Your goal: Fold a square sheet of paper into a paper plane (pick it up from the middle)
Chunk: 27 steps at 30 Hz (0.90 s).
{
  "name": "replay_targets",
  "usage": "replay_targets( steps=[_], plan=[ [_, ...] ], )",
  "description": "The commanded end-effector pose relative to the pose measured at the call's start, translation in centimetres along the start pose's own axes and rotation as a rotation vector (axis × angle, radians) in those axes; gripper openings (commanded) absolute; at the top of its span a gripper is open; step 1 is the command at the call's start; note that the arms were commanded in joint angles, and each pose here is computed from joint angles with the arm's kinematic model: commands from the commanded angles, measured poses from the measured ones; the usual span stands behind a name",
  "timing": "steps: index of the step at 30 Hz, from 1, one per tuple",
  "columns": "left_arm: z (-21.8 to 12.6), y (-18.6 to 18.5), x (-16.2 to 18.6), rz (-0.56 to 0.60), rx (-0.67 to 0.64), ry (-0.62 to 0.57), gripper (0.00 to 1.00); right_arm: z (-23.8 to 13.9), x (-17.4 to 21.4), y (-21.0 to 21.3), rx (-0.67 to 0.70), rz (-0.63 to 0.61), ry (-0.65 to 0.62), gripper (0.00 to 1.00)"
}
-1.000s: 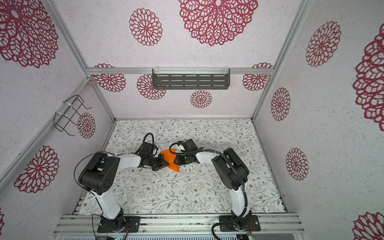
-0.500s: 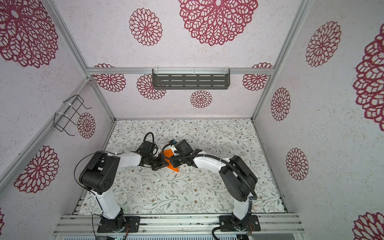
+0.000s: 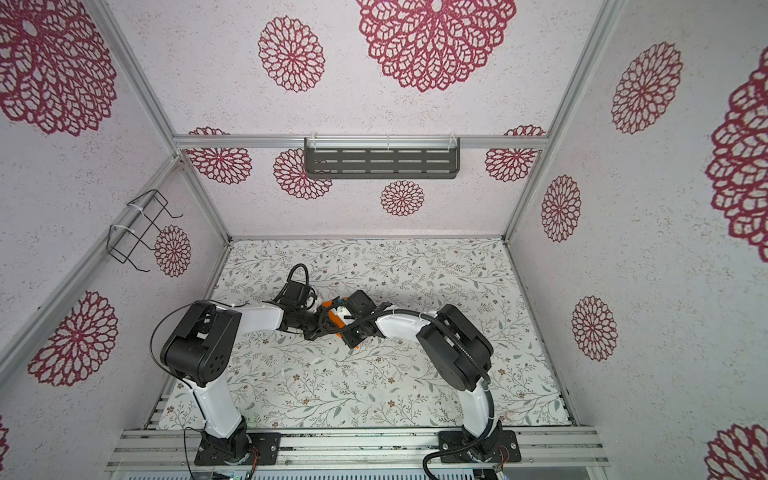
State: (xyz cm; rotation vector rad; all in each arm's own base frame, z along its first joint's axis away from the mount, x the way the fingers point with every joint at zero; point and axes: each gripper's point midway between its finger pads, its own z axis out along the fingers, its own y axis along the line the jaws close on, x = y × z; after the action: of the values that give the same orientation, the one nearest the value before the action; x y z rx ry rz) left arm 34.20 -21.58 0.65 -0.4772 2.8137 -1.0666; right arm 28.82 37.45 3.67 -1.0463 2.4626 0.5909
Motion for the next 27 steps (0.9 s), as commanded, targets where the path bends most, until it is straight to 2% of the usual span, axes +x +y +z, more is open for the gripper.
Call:
replay_targets(
  steps=[1, 16, 21, 27],
  plan=[
    [1.2, 4.1, 1.5, -0.059, -0.137, 0.041, 0.05, -0.3, -0.5, -0.1, 0.001, -0.016, 0.005, 0.16],
    [1.3, 5.3, 1.6, -0.08, -0.193, 0.044, 0.04, 0.6, 2.3, -1.5, 0.065, 0.004, 0.106, 0.09],
    [1.2, 5.8, 1.7, -0.087, -0.218, 0.049, 0.04, -0.7, 2.0, -1.2, 0.064, -0.006, 0.107, 0.09],
    [1.2, 5.8, 1.6, -0.085, -0.223, 0.047, 0.04, -1.1, 3.7, -1.1, 0.061, 0.004, 0.155, 0.09]
  ],
)
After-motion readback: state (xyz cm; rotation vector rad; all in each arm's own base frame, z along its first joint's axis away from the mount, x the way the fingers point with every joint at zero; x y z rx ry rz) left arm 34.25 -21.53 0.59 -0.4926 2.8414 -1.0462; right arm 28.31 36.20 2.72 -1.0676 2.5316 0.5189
